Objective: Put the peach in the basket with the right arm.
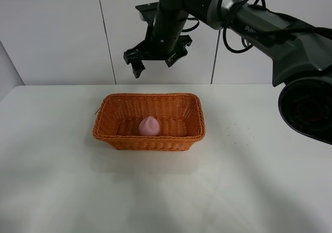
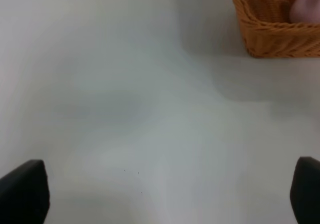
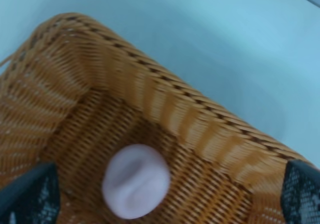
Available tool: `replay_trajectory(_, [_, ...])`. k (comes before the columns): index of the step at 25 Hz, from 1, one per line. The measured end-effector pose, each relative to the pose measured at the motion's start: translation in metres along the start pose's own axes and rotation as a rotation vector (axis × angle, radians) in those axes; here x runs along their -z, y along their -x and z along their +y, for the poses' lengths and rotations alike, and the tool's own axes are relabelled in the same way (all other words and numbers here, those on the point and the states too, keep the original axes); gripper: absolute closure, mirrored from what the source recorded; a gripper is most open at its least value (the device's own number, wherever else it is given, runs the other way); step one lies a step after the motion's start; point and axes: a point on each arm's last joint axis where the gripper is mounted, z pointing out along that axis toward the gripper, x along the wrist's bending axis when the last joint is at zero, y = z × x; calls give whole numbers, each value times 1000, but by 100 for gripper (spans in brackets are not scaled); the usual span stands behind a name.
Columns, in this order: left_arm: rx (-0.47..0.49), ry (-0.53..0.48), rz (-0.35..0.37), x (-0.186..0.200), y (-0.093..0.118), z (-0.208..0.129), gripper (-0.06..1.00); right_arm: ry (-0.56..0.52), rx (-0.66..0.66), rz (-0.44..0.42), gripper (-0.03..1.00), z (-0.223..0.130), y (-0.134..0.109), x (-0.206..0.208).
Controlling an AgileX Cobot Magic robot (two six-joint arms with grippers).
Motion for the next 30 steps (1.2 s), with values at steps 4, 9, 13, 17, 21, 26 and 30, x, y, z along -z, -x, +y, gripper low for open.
replay_trajectory(4, [0, 0, 0, 0, 0, 0, -4, -1, -98, -53, 28, -1, 56, 0])
replay_trajectory(9, [0, 0, 0, 0, 0, 0, -4, -2, -260, -144, 28, -15, 148, 7])
replay_trajectory(13, [0, 0, 0, 0, 0, 0, -4, -4, -380, -215, 28, -35, 214, 17])
replay_trajectory(17, [0, 0, 0, 0, 0, 0, -4, -5, -469, -265, 28, -54, 260, 28])
replay_trajectory(21, [0, 0, 0, 0, 0, 0, -4, -6, -521, -294, 28, -67, 285, 35])
replay_trajectory(26, [0, 0, 0, 0, 0, 0, -4, -2, -529, -283, 28, -68, 287, 35])
replay_trajectory(30, [0, 0, 0, 0, 0, 0, -4, -6, -527, -274, 28, -70, 282, 44])
